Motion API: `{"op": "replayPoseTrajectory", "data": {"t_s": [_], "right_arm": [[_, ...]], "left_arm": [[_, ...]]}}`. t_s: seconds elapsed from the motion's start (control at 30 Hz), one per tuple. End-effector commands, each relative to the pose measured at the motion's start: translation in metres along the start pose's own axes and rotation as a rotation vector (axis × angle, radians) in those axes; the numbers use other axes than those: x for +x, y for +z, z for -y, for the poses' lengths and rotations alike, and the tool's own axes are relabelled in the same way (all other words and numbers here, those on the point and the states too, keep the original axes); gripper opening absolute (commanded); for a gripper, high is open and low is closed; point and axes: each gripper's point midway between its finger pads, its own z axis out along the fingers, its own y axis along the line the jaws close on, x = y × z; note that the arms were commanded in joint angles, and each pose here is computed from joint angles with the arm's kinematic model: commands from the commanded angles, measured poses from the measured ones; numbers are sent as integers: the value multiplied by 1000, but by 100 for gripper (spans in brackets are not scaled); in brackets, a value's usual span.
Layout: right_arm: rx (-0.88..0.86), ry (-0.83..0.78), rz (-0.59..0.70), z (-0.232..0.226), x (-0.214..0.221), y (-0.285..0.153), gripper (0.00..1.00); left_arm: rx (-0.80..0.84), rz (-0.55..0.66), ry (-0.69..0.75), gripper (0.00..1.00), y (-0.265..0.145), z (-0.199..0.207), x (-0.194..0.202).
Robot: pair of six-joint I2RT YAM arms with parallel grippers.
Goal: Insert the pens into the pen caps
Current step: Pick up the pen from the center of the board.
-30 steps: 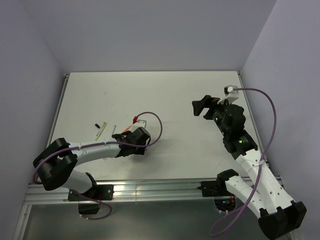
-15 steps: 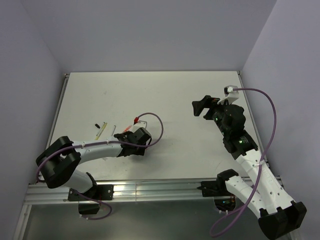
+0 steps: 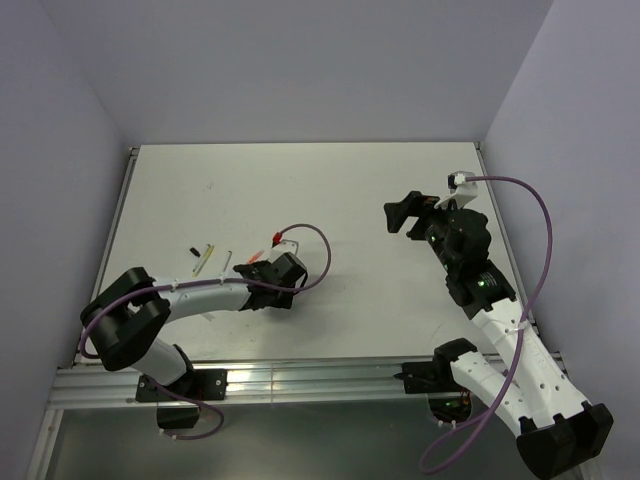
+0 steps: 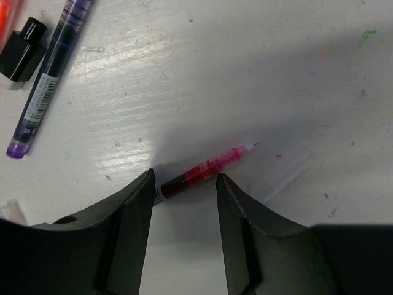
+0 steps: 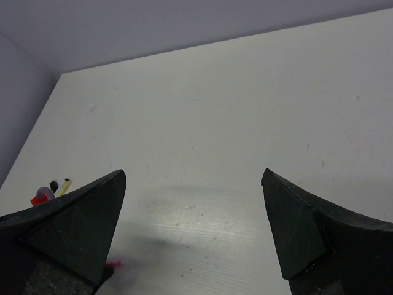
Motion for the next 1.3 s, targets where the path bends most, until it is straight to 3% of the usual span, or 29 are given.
{"op": "replayPoseTrajectory", "data": {"t_s": [0.0, 0.97, 1.27], "right_arm": [[-15, -12, 49, -6, -19, -4, 99], [-39, -15, 25, -10, -15, 0, 97], [-41, -16, 15, -11, -13, 2, 96]], "left_arm": [[24, 0, 9, 49, 1, 11, -6], [20, -53, -30, 32, 10, 8, 2], [47, -85, -77, 19, 13, 6, 6]]}}
